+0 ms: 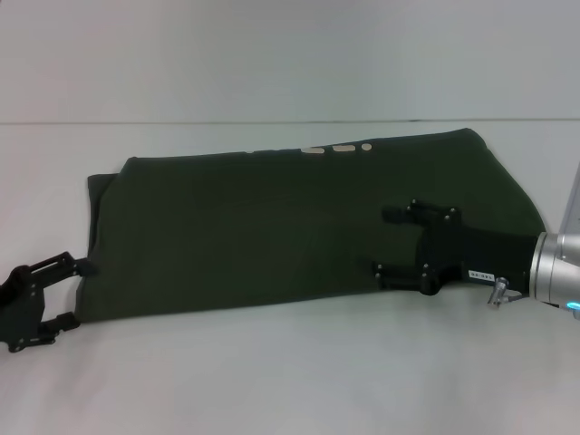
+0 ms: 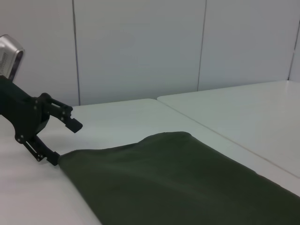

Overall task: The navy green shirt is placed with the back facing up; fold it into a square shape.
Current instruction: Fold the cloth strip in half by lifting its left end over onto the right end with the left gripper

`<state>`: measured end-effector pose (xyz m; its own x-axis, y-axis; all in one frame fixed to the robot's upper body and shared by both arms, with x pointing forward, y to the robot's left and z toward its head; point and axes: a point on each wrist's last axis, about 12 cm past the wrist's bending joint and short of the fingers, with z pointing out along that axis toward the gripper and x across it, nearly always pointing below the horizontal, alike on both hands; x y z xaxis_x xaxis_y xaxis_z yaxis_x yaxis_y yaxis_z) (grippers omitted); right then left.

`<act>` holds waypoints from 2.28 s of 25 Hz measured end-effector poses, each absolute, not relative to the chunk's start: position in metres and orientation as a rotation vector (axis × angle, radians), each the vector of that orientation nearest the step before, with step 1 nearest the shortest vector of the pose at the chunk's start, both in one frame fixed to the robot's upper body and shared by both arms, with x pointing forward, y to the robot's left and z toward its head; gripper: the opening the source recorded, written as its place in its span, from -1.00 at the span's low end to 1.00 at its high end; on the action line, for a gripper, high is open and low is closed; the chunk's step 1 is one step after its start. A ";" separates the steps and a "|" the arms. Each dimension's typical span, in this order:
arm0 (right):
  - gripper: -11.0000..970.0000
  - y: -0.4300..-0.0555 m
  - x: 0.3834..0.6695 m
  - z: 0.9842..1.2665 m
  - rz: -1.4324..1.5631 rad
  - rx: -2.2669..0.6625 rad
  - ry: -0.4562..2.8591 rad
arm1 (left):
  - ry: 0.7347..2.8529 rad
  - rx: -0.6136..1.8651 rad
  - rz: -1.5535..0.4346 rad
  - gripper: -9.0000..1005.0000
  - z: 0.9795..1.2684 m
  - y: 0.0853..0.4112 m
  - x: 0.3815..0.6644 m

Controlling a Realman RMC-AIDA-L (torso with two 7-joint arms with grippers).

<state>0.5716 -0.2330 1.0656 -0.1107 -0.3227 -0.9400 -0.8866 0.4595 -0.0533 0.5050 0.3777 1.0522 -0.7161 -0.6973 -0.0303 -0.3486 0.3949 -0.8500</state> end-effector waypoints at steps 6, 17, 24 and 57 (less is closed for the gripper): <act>0.85 -0.232 0.572 1.066 0.677 -1.060 1.665 | 2.295 -0.870 -1.250 0.88 1.053 0.371 0.515; 0.85 -0.231 0.574 1.068 0.677 -1.064 1.659 | 2.313 -0.805 -1.239 0.88 1.057 0.359 0.535; 0.85 -0.230 0.574 1.068 0.677 -1.063 1.660 | 2.345 -0.752 -1.209 0.82 1.060 0.354 0.543; 0.85 -0.231 0.573 1.066 0.687 -1.053 1.671 | 2.410 -0.540 -1.068 -0.92 1.064 0.357 0.548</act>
